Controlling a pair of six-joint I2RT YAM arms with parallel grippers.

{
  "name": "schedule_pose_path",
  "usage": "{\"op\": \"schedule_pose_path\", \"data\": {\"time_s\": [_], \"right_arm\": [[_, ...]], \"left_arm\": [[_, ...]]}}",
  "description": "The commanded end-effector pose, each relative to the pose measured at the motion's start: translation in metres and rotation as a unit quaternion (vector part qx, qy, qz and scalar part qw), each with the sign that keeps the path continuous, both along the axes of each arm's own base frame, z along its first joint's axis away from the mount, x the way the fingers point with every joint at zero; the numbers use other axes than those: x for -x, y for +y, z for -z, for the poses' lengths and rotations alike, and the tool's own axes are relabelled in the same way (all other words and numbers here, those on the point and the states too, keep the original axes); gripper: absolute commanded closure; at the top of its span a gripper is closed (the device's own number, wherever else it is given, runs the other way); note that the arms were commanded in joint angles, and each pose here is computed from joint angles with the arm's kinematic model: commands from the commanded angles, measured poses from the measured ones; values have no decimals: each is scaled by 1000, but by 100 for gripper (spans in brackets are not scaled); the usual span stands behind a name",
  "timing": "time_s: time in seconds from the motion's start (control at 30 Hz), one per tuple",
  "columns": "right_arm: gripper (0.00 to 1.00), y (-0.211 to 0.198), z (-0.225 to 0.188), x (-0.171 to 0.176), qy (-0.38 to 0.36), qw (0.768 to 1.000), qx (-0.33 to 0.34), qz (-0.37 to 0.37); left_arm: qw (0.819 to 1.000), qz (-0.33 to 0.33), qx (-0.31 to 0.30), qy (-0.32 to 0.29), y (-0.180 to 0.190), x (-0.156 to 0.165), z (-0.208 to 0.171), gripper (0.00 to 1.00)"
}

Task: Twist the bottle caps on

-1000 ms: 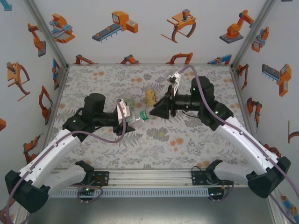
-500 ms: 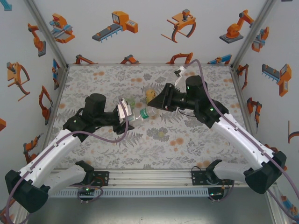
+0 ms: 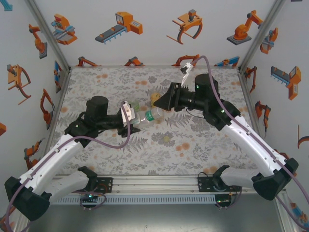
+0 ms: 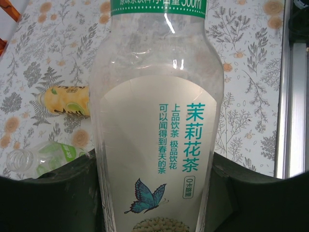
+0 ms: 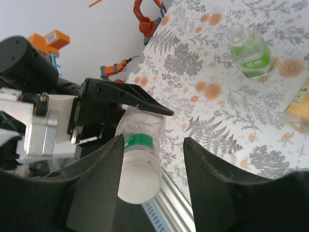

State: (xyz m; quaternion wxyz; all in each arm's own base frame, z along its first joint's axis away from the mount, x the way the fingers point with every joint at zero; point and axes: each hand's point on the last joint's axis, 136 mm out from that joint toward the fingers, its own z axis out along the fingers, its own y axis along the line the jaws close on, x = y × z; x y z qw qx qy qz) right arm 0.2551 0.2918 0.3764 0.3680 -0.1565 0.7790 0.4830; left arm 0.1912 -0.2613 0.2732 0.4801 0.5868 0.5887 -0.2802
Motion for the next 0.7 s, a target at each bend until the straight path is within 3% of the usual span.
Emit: {"op": "schedule_pose_path", "data": {"time_s": [0.0, 0.17, 0.53, 0.67], "right_arm": [[46, -2, -29, 15, -102, 994, 5, -41], [35, -10, -41, 15, -106, 994, -19, -13], [27, 8, -6, -2, 58, 997, -58, 9], [29, 17, 8, -5, 95, 994, -60, -1]], "left_arm": [[999, 23, 21, -10, -4, 8, -14, 100], [1000, 19, 23, -9, -4, 7, -15, 100], [998, -47, 22, -26, 4, -14, -18, 100], [997, -64, 18, -29, 7, -19, -17, 100]]}}
